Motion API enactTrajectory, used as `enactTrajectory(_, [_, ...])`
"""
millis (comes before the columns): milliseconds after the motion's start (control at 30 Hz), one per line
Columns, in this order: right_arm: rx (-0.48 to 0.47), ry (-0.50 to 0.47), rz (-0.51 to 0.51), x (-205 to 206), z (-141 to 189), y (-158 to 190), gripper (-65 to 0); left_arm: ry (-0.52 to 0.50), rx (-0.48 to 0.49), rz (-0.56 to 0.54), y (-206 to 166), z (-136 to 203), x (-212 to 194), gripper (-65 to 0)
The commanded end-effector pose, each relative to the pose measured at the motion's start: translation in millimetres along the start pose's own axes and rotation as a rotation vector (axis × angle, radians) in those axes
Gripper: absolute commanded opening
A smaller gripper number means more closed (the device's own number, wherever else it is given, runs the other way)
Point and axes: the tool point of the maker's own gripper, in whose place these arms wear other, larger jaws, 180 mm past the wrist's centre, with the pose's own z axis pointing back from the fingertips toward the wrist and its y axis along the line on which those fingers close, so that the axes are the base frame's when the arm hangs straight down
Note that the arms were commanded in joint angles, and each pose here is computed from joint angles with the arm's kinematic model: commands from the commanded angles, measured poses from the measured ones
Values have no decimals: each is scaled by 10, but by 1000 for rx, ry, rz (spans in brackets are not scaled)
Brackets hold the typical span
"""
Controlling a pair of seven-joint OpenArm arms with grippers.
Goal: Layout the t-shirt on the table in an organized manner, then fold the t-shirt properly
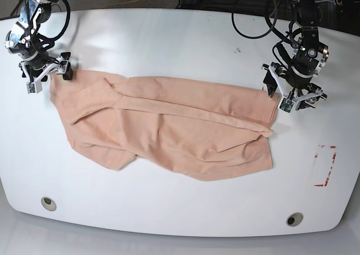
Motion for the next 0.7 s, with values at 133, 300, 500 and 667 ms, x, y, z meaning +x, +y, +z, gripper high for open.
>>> enactTrajectory(133, [-7, -27, -19, 86, -9, -93, -183, -40, 57, 10, 222, 56, 100, -205])
enactTrajectory(300, [-6, -36, -20, 100, -11, -88, -355, -55, 76, 27, 295, 73, 104, -205])
enactTrajectory(500, [-5, -35, -19, 100, -14, -84, -579, -105, 110, 46, 421, 108, 155, -206])
enactTrajectory(667, [-5, -32, -19, 85, -12, -85, -644, -119, 108, 50, 419, 103, 183, -206])
